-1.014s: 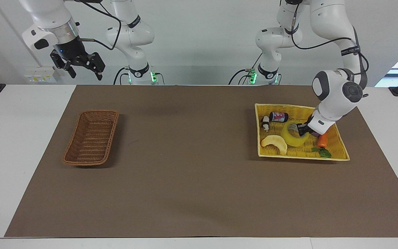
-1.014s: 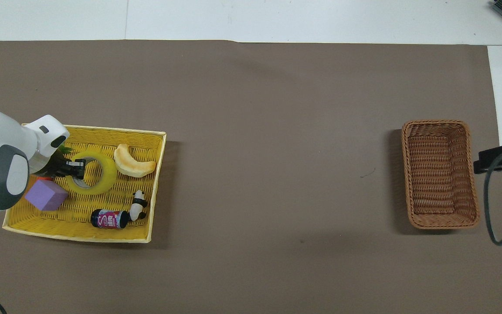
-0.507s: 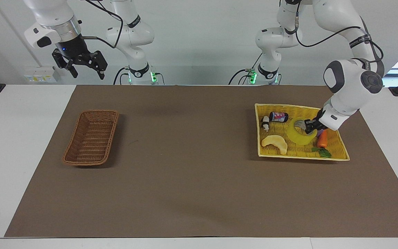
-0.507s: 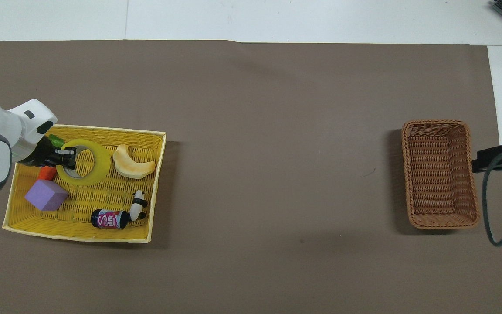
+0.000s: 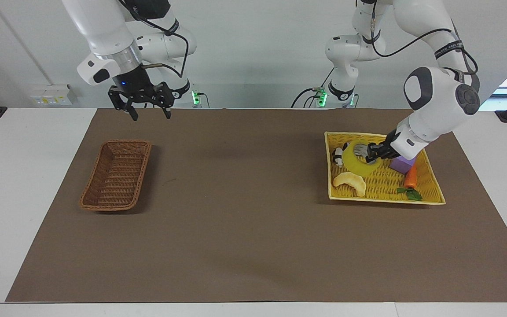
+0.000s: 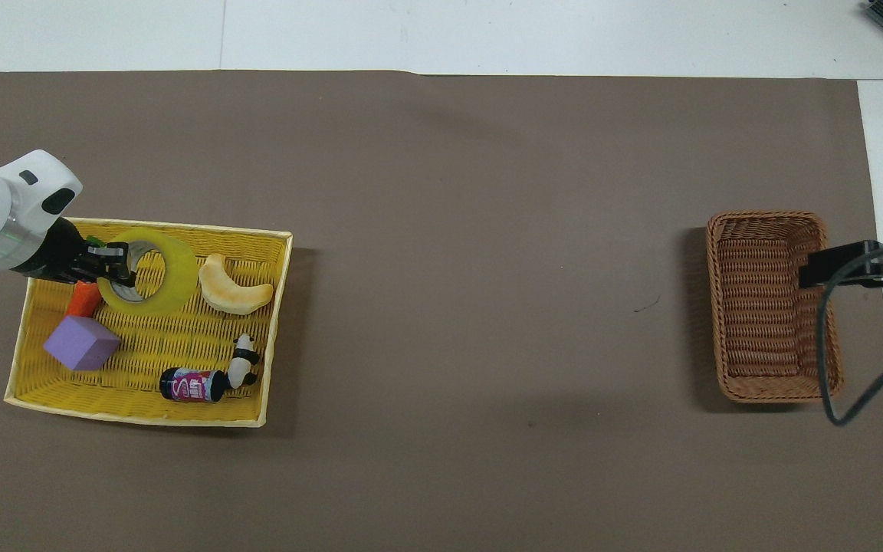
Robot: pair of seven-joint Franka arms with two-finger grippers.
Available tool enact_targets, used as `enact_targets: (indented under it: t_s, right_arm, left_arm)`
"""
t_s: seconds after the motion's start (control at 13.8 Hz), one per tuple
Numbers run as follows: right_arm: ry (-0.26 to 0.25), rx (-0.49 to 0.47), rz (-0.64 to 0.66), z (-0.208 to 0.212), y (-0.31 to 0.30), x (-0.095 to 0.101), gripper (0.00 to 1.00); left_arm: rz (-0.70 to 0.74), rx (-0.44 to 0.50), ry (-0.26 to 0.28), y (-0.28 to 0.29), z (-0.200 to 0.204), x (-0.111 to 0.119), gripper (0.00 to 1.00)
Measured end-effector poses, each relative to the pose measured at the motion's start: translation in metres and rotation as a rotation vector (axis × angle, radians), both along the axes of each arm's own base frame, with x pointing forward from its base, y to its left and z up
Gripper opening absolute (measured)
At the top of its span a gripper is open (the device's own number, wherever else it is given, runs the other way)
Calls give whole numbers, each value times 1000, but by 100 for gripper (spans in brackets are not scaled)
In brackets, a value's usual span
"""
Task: Move tape to another basket
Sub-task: 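Carry the tape with the left gripper while the right gripper reaches it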
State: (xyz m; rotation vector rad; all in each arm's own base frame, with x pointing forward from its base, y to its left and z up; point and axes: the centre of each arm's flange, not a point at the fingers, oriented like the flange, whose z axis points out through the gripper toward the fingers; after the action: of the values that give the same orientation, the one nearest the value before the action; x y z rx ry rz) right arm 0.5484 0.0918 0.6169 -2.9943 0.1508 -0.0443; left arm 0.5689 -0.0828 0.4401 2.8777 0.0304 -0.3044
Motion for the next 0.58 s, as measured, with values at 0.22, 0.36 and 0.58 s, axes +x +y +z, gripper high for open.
enact_targets:
  t_s: [0.22, 0.36, 0.58]
  right_arm:
    - [1, 68, -100, -23, 66, 11, 100]
    - [13, 122, -139, -42, 110, 15, 100]
    - [51, 251, -224, -73, 163, 23, 100]
  left_arm:
    - [-9, -36, 22, -64, 3, -12, 22]
    - [-12, -69, 37, -96, 7, -22, 22]
    - [-14, -111, 31, -137, 14, -33, 22]
